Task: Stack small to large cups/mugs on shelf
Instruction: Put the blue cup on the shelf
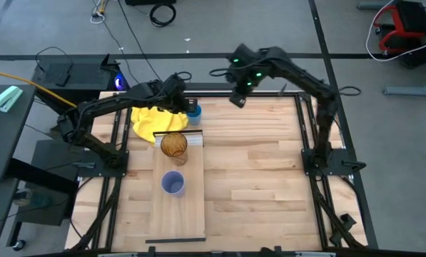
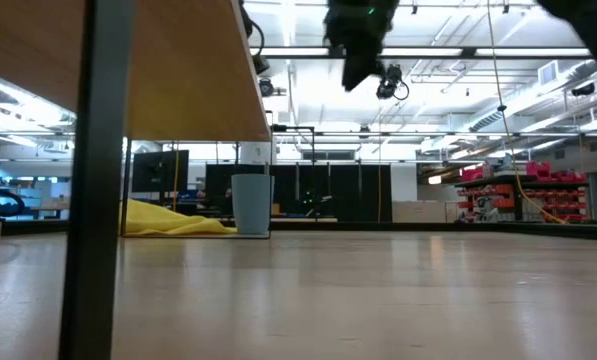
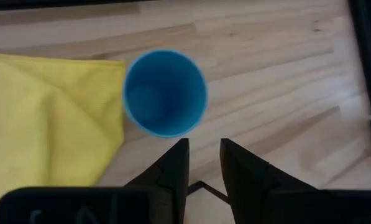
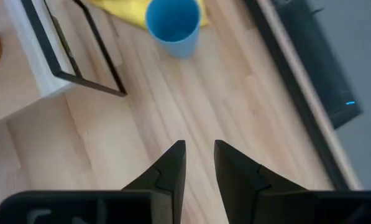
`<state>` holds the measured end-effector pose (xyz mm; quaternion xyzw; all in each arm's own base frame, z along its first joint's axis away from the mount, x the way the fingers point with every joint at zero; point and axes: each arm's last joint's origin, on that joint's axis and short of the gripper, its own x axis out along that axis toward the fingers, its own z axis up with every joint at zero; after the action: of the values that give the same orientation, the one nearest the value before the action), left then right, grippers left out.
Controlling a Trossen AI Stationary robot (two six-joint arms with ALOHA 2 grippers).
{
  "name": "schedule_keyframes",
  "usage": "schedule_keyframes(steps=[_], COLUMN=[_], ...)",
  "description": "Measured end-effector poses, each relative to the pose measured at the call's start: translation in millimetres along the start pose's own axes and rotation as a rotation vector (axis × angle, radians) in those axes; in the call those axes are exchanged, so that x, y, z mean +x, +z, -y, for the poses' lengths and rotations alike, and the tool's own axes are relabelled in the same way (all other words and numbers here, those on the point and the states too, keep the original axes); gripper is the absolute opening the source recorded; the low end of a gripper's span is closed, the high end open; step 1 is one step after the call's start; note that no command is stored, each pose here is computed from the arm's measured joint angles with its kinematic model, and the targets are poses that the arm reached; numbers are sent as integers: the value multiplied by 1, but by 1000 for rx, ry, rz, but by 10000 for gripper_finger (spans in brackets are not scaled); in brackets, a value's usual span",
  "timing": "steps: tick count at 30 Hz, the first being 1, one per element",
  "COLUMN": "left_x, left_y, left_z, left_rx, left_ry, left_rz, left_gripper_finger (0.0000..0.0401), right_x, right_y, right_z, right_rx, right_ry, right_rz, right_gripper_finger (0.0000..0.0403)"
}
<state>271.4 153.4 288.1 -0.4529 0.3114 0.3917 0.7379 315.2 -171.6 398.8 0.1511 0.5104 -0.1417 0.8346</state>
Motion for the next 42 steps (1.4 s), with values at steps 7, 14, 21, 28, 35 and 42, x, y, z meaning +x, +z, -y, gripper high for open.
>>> schedule_keyframes(steps=[7,14,21,28,35,42], left_x=[6,25,30,34,43,42], left_y=[-3,-7,3,8,13,20], left_z=[-5,-6,-11,-16,-25,-32], left_rx=[-16,-43,-98,-120,-137,-142], left_ry=[65,94,73,84,117,129], left_rz=[-33,-112,-107,-112,-121,-103], left_gripper_finger=[89,89,89,83,89,86], right_x=[-47,-51,-49,-34,-16,-14], right_y=[-49,-98,-130,-144,-147,-147], right_z=[3,1,-1,0,1,1], right_rx=[18,92,131,155,165,164], right_ry=[-67,-70,-68,-66,-58,-55], right_rz=[85,112,124,102,75,79], right_gripper_finger=[91,91,91,91,91,91])
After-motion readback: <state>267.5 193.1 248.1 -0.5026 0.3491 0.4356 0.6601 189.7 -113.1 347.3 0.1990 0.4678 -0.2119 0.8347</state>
